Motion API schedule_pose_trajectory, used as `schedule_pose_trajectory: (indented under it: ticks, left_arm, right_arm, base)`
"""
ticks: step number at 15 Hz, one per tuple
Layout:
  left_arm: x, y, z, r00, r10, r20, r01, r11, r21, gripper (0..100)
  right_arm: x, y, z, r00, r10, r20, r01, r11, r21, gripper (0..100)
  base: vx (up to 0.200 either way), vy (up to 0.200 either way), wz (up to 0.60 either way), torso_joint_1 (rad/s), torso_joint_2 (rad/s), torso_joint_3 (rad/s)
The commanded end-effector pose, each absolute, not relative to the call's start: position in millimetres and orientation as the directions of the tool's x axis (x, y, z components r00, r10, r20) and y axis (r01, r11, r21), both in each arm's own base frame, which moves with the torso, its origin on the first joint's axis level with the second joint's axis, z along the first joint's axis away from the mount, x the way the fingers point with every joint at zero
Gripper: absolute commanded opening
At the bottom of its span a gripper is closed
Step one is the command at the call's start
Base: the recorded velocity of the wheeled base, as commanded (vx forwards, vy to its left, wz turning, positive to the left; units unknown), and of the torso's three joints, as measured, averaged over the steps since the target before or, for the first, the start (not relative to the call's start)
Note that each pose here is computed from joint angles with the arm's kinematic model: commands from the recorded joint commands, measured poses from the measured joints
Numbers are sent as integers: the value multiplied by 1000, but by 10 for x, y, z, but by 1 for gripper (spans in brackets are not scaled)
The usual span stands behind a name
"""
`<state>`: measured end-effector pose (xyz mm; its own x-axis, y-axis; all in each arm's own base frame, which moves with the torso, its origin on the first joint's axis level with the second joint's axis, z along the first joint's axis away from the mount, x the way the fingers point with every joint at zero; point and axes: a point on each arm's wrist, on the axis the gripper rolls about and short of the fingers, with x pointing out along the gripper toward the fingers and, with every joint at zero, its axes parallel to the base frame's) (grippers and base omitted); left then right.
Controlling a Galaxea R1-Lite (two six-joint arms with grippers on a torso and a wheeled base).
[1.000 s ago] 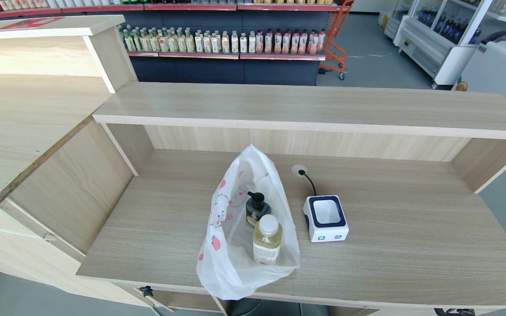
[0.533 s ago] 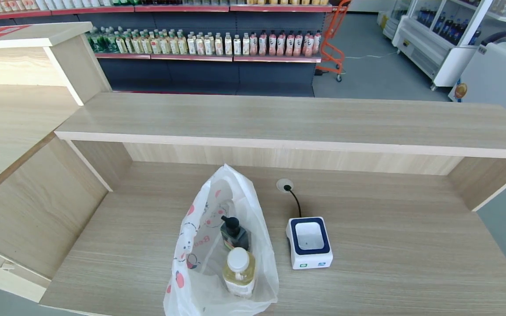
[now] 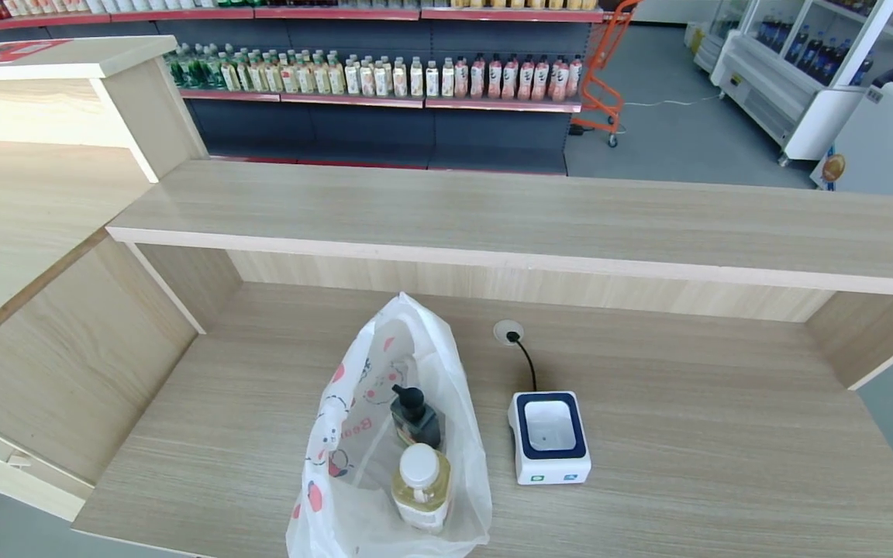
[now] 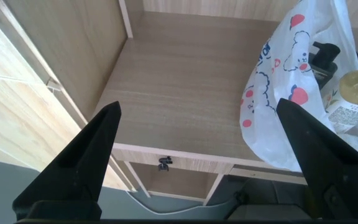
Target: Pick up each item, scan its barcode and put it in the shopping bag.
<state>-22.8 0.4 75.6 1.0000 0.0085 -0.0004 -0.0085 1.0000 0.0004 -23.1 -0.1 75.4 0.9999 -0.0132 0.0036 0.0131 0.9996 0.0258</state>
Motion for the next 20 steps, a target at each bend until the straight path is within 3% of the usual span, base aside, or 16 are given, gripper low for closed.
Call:
schedule_pose_trajectory:
  ticks: [1,5,20]
  left_arm:
    - [-228,4,755,1000,9,0,-9,1000,-2,100]
    - [-228,4,755,1000,9,0,-9,1000,0,100]
    - [-228,4,755,1000,9,0,-9,1000,-2,100]
  right_arm:
    - [-228,-1,755,1000,-12,0,12,1000,26,0]
    - [-228,-1,755,1000,-12,0,12,1000,28,0]
    - [-228,-1,755,1000,-12,0,12,1000,29,0]
  base:
    - [0,0,0,0,0,0]
    - [0,150,0,-1,1,-1]
    - [0,0,0,0,0,0]
